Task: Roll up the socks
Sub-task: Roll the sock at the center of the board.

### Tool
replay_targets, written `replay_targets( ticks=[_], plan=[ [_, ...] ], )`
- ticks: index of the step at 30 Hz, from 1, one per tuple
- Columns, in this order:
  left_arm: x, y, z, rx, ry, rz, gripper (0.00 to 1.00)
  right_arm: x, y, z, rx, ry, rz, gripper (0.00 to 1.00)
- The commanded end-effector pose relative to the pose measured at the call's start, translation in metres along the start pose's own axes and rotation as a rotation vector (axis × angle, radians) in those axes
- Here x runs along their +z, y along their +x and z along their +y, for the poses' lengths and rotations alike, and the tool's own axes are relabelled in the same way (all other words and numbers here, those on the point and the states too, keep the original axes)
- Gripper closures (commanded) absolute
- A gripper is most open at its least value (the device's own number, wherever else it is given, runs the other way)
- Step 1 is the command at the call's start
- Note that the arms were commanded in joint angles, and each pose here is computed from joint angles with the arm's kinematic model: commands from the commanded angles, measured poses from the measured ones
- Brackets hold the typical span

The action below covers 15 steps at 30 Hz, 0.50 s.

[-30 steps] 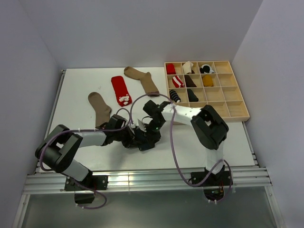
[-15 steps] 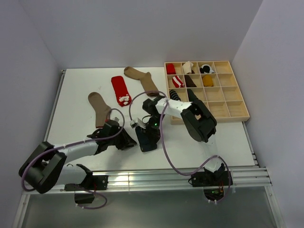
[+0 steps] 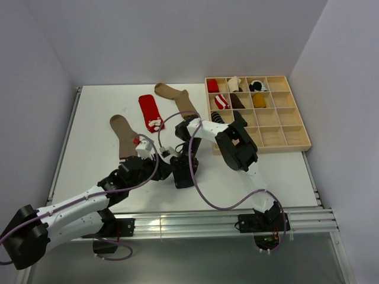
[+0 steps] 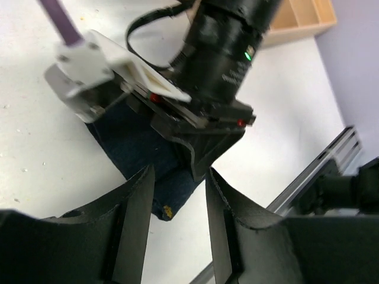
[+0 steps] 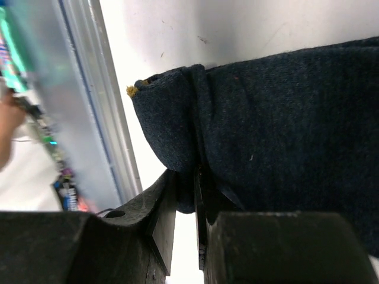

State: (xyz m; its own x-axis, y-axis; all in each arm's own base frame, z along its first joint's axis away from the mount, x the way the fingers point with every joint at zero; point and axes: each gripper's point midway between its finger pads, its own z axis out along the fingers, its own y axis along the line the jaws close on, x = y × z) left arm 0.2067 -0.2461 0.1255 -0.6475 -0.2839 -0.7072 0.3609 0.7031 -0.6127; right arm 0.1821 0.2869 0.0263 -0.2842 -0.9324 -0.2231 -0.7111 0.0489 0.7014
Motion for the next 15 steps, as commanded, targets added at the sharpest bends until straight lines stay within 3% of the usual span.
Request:
replay_targets(
  ticks=[1, 9, 15],
  plan=[
    [0.007, -0.006, -0.007, 0.129, 0.042, -0.059, 0.55, 0.001, 0.002, -0.013, 0.024, -0.01, 0.011, 0.79],
    [0.032, 0.032, -0.013, 0.251, 0.046, 0.05, 0.54, 0.003, 0.003, -0.019, 0.063, -0.016, 0.011, 0.79],
    [0.043, 0.051, -0.012, 0.261, 0.068, 0.112, 0.53, 0.003, 0.003, -0.023, 0.099, -0.028, 0.0, 0.79]
  ],
)
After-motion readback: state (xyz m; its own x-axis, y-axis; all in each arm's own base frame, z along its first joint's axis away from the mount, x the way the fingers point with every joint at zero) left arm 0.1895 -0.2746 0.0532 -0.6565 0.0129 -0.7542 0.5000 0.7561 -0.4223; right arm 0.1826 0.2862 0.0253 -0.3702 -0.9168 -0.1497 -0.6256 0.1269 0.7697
